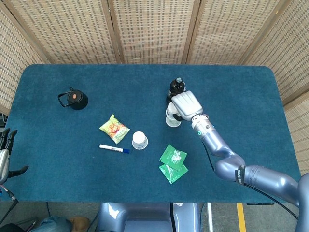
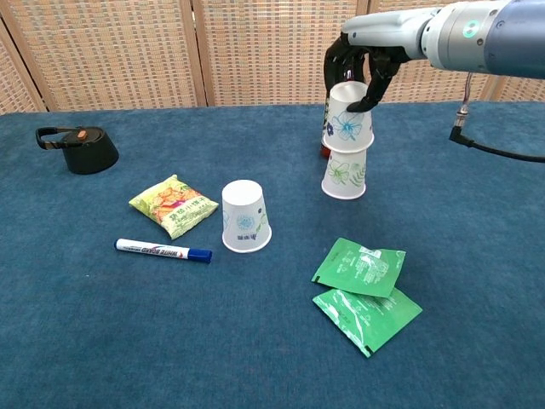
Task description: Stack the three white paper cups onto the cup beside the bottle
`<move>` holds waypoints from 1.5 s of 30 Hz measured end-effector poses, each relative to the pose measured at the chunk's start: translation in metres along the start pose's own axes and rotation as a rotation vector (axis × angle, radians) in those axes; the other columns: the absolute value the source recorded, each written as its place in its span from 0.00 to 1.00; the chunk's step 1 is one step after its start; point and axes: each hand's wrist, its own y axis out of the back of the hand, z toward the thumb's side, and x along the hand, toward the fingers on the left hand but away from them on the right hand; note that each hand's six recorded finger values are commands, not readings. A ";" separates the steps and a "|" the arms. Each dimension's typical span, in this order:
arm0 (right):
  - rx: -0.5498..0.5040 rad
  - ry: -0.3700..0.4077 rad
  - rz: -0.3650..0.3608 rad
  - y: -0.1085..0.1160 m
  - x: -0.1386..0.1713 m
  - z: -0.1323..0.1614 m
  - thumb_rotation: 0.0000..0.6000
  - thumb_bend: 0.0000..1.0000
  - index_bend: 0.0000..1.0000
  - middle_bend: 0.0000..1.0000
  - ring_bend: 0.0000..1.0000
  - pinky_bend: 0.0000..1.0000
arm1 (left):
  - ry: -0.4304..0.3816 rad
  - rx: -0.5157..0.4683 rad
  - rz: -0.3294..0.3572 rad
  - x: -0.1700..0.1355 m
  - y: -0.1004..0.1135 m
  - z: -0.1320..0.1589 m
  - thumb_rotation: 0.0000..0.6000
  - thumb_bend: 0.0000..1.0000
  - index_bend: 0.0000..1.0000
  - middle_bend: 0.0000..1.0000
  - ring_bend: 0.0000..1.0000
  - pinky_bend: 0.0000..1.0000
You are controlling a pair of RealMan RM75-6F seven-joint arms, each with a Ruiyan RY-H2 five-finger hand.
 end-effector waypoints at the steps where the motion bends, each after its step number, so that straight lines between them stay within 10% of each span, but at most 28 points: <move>1: 0.002 -0.003 0.004 -0.001 0.000 0.000 1.00 0.55 0.45 0.49 0.48 0.50 | 0.000 0.000 -0.001 0.000 0.000 0.000 1.00 0.00 0.00 0.00 0.00 0.00; 5: -0.003 -0.006 0.017 -0.002 0.001 0.000 1.00 0.49 0.40 0.45 0.45 0.48 | -0.001 -0.004 -0.002 0.000 0.000 0.000 1.00 0.00 0.00 0.00 0.00 0.00; 8: -0.007 -0.007 0.026 -0.004 0.002 -0.002 1.00 0.09 0.09 0.13 0.17 0.20 | -0.001 -0.006 -0.001 0.000 0.001 0.000 1.00 0.00 0.00 0.00 0.00 0.00; 11: -0.007 -0.008 0.057 -0.007 0.003 -0.005 1.00 0.00 0.00 0.01 0.03 0.04 | -0.001 -0.008 0.000 -0.001 0.001 0.000 1.00 0.00 0.00 0.00 0.00 0.00; 27: 0.057 -0.061 -0.008 0.006 0.046 -0.052 1.00 0.00 0.01 0.00 0.00 0.00 | -0.015 -0.007 -0.004 -0.001 0.000 0.002 1.00 0.00 0.00 0.00 0.00 0.00; 31: 0.065 -0.067 -0.035 0.004 0.063 -0.067 1.00 0.00 0.22 0.02 0.00 0.00 | -0.016 -0.009 -0.006 0.000 0.000 0.002 1.00 0.00 0.00 0.00 0.00 0.00; 45: 0.156 0.030 0.007 -0.038 0.086 -0.066 1.00 0.53 0.28 0.01 0.00 0.00 | -0.029 -0.008 -0.006 -0.001 0.000 0.005 1.00 0.00 0.00 0.00 0.00 0.00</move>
